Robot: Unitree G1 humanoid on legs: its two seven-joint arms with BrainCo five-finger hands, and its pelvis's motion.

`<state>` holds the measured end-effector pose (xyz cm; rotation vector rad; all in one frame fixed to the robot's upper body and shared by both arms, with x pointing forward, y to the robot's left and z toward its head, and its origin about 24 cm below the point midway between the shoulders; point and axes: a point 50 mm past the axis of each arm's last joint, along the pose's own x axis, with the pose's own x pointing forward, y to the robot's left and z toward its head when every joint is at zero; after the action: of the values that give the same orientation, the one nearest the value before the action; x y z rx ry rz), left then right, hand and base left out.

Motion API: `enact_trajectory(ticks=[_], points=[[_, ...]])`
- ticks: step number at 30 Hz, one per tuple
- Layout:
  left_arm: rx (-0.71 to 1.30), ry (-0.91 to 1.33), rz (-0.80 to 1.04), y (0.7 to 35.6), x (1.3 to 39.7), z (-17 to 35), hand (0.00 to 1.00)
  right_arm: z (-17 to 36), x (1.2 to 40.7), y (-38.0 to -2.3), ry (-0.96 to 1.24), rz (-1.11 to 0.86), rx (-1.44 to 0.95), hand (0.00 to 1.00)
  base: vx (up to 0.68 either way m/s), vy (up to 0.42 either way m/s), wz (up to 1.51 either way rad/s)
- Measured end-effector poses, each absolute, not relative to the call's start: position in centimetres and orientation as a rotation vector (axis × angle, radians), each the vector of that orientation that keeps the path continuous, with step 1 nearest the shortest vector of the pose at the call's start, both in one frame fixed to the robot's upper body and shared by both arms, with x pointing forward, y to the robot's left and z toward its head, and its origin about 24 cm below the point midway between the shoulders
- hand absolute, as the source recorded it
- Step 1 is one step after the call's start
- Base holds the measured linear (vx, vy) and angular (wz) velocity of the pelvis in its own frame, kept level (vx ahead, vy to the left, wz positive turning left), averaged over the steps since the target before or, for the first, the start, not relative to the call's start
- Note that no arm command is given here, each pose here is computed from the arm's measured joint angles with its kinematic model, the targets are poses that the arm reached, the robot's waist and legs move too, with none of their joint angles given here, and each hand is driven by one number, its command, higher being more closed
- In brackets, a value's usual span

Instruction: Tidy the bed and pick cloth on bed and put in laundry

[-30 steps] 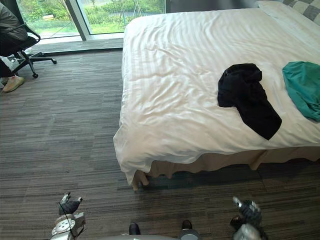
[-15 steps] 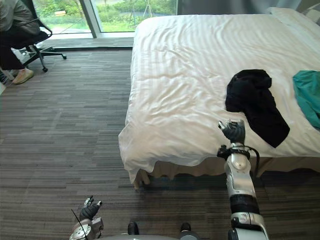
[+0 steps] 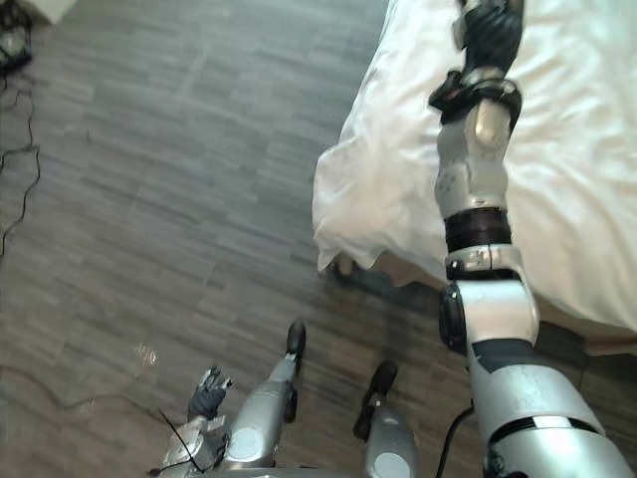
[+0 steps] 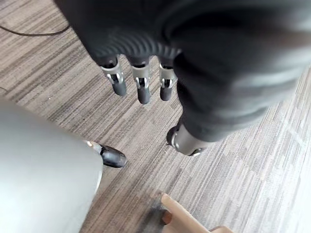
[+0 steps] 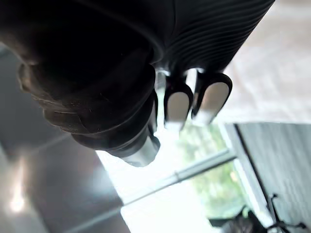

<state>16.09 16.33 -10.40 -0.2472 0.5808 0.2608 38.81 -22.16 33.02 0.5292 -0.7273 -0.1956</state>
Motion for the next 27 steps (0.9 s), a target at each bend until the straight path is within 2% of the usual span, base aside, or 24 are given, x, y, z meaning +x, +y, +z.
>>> enact_trajectory(ticks=[5, 10, 17, 20, 23, 26, 27], points=[[-0.265, 0.456, 0.103, 13.2, 19.1, -8.0, 0.0, 31.4, 39.2, -27.1, -0.62, -0.374, 0.618, 1.0, -0.02, 0.009, 0.02], [-0.261, 0.399, 0.003, 11.5, 20.5, -6.8, 0.0, 35.1, 38.6, -27.1, -0.706, -0.326, 0.548, 1.0, -0.02, -0.013, -0.25], [-0.247, 0.379, -0.03, 11.0, 21.2, -6.4, 0.0, 33.1, 38.2, -27.8, -0.725, -0.306, 0.51, 1.0, 0.0, -0.009, -0.13], [-0.225, 0.389, 0.04, 13.1, 21.2, -6.7, 0.0, 28.1, 38.2, -27.2, -0.684, -0.306, 0.593, 1.0, 0.06, -0.013, -0.31], [-0.217, 0.403, 0.115, 15.1, 20.7, -7.2, 0.0, 20.3, 36.8, -28.1, -0.58, -0.411, 0.701, 1.0, 0.07, -0.013, -0.35], [-0.22, 0.412, 0.159, 15.8, 20.7, -7.3, 0.0, 11.2, 32.8, -31.9, -0.388, -0.686, 0.774, 1.0, 0.07, 0.008, -0.41], [-0.223, 0.416, 0.161, 15.8, 20.6, -7.4, 0.0, 6.9, 30.1, -33.5, -0.269, -0.835, 0.798, 1.0, 0.09, 0.012, -0.33]])
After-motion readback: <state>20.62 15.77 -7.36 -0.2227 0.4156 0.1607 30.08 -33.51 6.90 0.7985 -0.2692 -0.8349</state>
